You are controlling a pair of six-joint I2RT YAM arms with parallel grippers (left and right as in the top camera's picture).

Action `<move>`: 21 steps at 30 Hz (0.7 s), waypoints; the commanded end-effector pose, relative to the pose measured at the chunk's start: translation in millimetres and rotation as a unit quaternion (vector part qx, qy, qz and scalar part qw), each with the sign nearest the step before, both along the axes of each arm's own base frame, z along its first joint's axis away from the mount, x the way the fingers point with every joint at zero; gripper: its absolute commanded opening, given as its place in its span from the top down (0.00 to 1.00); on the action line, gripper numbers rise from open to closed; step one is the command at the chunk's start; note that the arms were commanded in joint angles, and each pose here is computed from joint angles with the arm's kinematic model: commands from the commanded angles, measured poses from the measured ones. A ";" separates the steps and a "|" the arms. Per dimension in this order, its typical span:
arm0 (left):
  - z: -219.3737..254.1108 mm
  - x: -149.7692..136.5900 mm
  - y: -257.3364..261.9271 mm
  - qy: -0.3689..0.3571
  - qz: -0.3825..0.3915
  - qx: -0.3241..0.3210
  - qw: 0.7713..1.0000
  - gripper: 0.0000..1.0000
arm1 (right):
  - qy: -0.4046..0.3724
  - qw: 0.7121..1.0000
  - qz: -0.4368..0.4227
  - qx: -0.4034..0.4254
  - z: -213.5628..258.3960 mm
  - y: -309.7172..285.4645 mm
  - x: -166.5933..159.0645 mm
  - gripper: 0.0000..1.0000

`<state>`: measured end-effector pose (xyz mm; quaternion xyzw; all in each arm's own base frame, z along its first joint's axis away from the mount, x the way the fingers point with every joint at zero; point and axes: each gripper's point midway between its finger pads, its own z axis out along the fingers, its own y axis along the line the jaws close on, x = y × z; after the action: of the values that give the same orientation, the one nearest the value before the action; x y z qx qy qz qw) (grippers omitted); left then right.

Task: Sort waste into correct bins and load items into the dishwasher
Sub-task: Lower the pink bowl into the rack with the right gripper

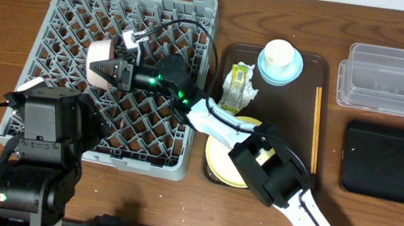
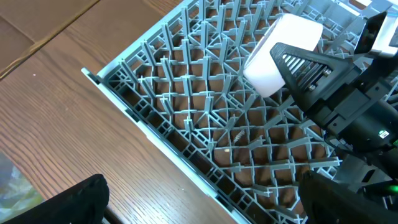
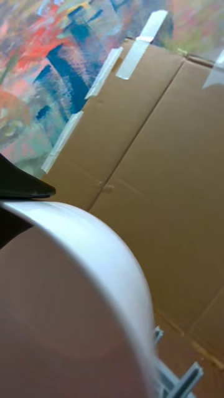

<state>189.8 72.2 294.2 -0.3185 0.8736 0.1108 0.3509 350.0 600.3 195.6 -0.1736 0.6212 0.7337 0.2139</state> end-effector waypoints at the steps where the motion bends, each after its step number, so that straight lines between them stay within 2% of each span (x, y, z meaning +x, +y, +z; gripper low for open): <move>1: 4.0 -1.0 2.2 -0.007 0.009 0.001 1.000 0.02 | -0.004 1.000 0.001 0.007 -13.1 1.1 1.1 0.99; 6: 4.0 -1.0 2.2 -0.007 0.009 0.001 1.000 0.02 | -0.024 0.999 0.020 0.031 2.9 3.4 -11.3 0.99; 13: 4.0 -1.0 2.1 -0.007 0.009 0.001 1.000 0.02 | -0.004 0.999 0.009 -0.033 -33.7 7.4 -1.8 0.99; 18: 4.0 -1.0 2.1 -0.007 0.009 0.001 1.000 0.02 | -0.019 0.999 0.000 -0.029 -27.6 -3.4 14.8 0.83; 21: 4.0 -1.0 2.2 -0.007 0.009 0.001 1.000 0.02 | -0.023 0.999 0.009 -0.036 -21.6 -9.4 23.6 0.68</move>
<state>189.8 72.2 294.3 -0.3185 0.8735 0.1108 0.3511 357.1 601.4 165.1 -0.1879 0.6452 0.7108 0.2077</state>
